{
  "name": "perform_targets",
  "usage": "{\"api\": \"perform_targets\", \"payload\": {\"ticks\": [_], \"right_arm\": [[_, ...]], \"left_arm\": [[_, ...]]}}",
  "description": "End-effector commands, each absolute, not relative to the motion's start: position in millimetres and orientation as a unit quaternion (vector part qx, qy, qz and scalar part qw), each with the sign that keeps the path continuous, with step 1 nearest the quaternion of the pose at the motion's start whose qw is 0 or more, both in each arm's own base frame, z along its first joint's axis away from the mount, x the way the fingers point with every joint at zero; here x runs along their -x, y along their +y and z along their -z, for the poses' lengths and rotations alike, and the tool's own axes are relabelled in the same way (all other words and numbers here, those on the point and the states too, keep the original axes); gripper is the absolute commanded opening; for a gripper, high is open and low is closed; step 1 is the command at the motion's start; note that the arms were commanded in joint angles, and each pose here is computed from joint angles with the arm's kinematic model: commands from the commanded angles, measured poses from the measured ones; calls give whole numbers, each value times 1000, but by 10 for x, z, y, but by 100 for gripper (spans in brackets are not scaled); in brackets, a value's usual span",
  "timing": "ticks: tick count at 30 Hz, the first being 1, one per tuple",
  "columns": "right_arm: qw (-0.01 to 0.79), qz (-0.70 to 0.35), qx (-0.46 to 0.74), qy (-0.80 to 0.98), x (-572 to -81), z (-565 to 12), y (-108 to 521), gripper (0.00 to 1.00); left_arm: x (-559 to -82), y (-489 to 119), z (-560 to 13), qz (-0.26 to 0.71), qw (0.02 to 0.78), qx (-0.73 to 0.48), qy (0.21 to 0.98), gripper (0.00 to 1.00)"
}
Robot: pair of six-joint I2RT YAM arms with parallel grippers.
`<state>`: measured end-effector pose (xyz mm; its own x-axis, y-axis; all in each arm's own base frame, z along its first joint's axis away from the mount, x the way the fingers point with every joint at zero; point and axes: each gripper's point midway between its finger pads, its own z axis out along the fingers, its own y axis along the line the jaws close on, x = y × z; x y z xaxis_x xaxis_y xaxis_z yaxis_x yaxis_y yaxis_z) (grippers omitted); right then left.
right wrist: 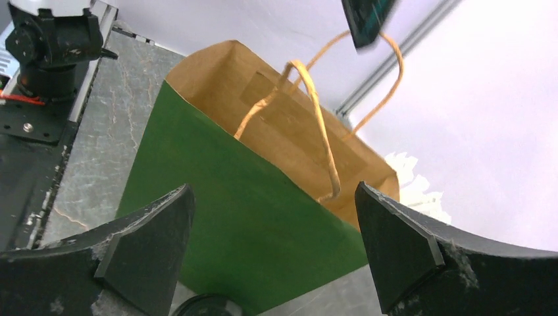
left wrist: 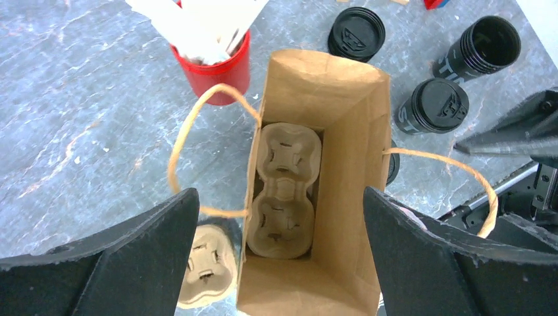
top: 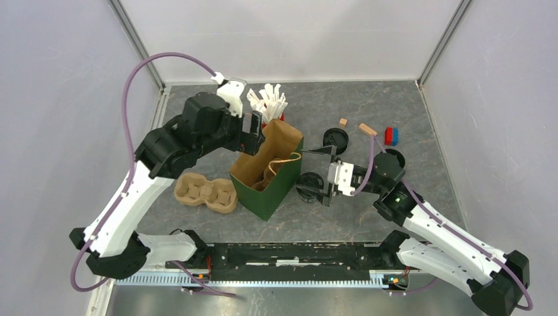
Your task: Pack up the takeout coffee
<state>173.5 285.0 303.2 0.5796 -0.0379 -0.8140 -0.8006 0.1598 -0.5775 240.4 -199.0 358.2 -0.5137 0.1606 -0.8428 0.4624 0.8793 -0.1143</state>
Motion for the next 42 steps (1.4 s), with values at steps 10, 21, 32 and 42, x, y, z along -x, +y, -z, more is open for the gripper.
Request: {"api": "perform_targets", "payload": {"ticks": [10,21,32,42], "right_arm": [[558,-278,313,716,-2172,-2411,2324,98],[467,-147,243,837,-2378,-1634,1939,98],[481,-175,214,832,-2516,-1690,2123,85],[512,-218,163,814,-2551,-2014,2187,75]], "left_arm": [[-2048,-1592,-3196,159,435,-107,880,90],[-2101,-1552,-2965,159,465,-97,865,79],[-2178,-1590,-3185,183,521,-102,828,81],[-2245,-1454,-3105,147,495,-24,856,83]]}}
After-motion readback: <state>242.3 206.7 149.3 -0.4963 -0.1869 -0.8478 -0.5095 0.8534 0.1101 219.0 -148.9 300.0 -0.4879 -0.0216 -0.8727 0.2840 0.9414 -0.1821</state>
